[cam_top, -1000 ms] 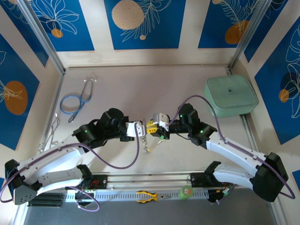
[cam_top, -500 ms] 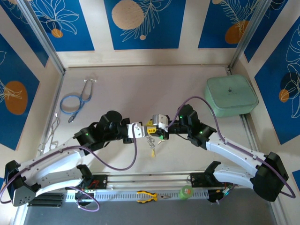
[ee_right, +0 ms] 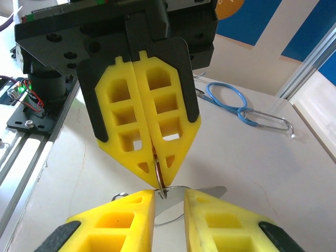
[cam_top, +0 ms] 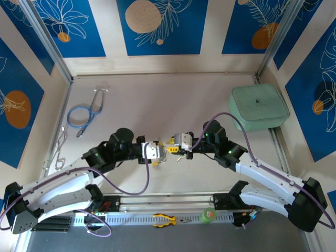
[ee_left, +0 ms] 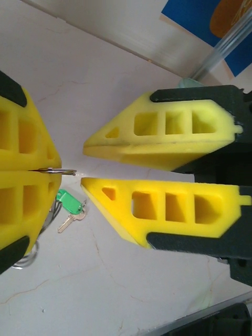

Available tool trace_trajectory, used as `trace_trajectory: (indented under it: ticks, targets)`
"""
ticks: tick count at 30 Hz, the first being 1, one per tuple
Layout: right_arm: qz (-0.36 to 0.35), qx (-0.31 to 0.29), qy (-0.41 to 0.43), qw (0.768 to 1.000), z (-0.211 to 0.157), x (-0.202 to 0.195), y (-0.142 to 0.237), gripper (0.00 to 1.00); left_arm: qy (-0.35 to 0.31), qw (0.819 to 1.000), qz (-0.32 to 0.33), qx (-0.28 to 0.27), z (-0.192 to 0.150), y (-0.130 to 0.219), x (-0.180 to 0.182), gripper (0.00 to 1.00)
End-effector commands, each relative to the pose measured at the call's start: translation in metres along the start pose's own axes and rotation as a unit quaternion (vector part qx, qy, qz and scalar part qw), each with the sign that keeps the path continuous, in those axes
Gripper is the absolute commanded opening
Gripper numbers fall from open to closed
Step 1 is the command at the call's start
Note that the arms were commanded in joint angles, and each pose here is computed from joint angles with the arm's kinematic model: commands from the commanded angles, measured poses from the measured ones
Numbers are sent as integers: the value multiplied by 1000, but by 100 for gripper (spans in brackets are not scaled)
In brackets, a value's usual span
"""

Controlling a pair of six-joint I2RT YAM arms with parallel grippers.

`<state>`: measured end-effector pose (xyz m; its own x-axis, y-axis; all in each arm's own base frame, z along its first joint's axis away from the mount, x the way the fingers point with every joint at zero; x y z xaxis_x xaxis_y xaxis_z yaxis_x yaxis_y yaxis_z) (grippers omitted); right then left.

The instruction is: Put the keys on the keyring

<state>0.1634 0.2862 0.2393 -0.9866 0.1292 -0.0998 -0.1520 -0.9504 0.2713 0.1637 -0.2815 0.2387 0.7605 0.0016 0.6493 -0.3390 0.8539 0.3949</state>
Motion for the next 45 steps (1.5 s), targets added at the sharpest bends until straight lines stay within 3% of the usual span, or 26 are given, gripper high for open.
trace_trajectory:
  ticks: [1, 8, 14, 20, 23, 24, 26, 29, 35, 45]
  targets:
    - [16, 6, 15, 1000, -6, 9, 0, 21, -8, 999, 12, -47, 18, 4, 4, 0]
    - [19, 10, 28, 999, -4, 10, -3, 21, -3, 999, 12, -50, 18, 2, 4, 0]
    - [19, 6, 37, 999, -2, 10, -5, 13, 2, 998, 3, -65, 23, 1, 2, 0]
    - [20, -3, 36, 999, 3, 11, -6, 12, 11, 997, 7, -70, 23, 0, 2, 0]
    - [21, -5, 38, 999, 4, 11, -6, 0, 21, 997, 14, -68, 22, -2, 5, 0]
    - [18, -4, 39, 999, 4, 10, -5, 0, 25, 998, 18, -62, 20, -2, 6, 3]
    - [19, -3, 41, 999, 4, 11, -4, 0, 32, 998, 29, -46, 14, -2, 8, 22]
    - [21, 15, 27, 999, 2, 10, -2, 0, 32, 999, 34, -16, 0, -3, 5, 31]
    - [9, 36, 22, 999, -2, 5, -3, 0, 32, 999, 16, 23, -18, -5, -7, 32]
    - [5, 52, 23, 998, 0, 3, -8, 0, 29, 999, 14, 11, -13, -7, -5, 27]
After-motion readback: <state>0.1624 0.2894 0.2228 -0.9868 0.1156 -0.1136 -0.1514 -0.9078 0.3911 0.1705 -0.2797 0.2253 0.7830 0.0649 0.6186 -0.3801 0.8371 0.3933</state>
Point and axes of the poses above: each hand's point on the last joint's axis, 136 mm out from that joint toward the fingers, its own y axis back along the fingers, its own x axis along the line the jaws close on, z = x × y, the point moved 1 cm from there along y, back along the fingers, and after that the axes turned 14 degrees about -y, right-handed, at the moved point
